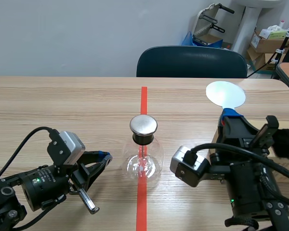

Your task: Do the electroscope experiment

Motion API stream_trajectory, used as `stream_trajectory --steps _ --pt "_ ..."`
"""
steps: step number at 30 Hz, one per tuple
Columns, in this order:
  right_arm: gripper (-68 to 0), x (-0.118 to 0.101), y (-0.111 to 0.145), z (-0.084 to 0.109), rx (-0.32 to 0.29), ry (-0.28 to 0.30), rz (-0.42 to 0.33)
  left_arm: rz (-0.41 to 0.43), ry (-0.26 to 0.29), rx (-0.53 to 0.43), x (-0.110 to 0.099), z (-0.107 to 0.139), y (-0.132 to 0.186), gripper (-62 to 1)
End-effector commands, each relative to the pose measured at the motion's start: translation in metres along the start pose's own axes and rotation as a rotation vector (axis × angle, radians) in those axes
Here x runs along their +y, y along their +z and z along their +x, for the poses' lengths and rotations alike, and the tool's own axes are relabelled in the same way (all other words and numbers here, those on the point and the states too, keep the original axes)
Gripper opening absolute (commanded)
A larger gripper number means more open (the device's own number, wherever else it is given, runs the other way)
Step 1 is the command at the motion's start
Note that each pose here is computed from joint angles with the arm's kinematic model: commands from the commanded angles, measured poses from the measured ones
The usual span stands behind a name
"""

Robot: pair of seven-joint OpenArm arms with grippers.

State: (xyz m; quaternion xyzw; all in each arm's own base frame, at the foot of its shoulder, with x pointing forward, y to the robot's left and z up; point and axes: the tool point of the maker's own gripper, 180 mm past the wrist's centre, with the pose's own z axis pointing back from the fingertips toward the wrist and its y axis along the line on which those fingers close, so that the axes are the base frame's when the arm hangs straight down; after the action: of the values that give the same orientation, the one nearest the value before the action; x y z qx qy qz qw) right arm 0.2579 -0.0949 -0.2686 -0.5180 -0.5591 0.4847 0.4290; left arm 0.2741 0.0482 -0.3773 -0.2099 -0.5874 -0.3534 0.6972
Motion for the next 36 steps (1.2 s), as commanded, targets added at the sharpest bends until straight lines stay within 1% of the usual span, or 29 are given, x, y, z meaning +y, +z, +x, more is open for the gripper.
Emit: stream_trajectory --steps 1,2,5,10,11,13,16,17,19,21,24,27,31,36 --pt "-65.8 -0.01 -0.001 -0.007 0.0 0.005 -0.046 -0.003 0.003 -0.045 -0.001 0.013 -0.005 -56.9" --pt "-65.8 -0.012 0.001 -0.008 -0.011 -0.002 -0.057 -0.003 0.003 -0.045 -0.001 0.013 -0.005 -56.9" --pt "-65.8 -0.006 0.009 -0.012 -0.045 -0.002 -0.025 -0.003 0.001 -0.042 0.0 0.012 -0.005 -56.9" --pt "-65.7 0.002 0.024 -0.034 -0.054 -0.026 0.027 -0.006 -0.016 -0.026 0.007 0.009 0.004 -56.6" --pt "-65.7 0.003 0.027 -0.039 -0.058 -0.034 0.034 -0.008 -0.018 -0.029 0.009 0.009 0.006 -55.6" --pt "-65.7 0.001 0.031 -0.049 -0.064 -0.048 0.038 -0.036 -0.01 -0.032 0.008 0.011 0.012 -48.9" --pt "-65.7 -0.003 0.034 -0.064 -0.067 -0.058 0.028 -0.1 0.007 -0.055 0.004 0.02 0.023 -33.6" --pt "-65.7 -0.004 0.034 -0.068 -0.069 -0.056 0.025 -0.13 0.021 -0.062 0.001 0.023 0.027 -29.9" --pt "-65.7 -0.003 0.036 -0.073 -0.08 -0.061 0.024 -0.181 0.054 -0.088 -0.002 0.034 0.037 -26.7" --pt "-65.7 0.002 0.038 -0.076 -0.089 -0.075 0.032 -0.234 0.082 -0.112 -0.007 0.045 0.048 -26.0" --pt "-65.7 0.013 0.041 -0.078 -0.087 -0.09 0.054 -0.29 0.121 -0.144 -0.011 0.062 0.063 -25.9" --pt "-65.7 0.022 0.043 -0.08 -0.067 -0.103 0.067 -0.342 0.131 -0.148 -0.019 0.074 0.077 -21.2" --pt "-65.7 0.03 0.047 -0.076 -0.045 -0.123 0.082 -0.413 0.147 -0.139 -0.034 0.086 0.094 -15.5" --pt "-65.8 0.04 0.053 -0.07 -0.041 -0.118 0.114 -0.48 0.157 -0.13 -0.051 0.1 0.111 -15.4"
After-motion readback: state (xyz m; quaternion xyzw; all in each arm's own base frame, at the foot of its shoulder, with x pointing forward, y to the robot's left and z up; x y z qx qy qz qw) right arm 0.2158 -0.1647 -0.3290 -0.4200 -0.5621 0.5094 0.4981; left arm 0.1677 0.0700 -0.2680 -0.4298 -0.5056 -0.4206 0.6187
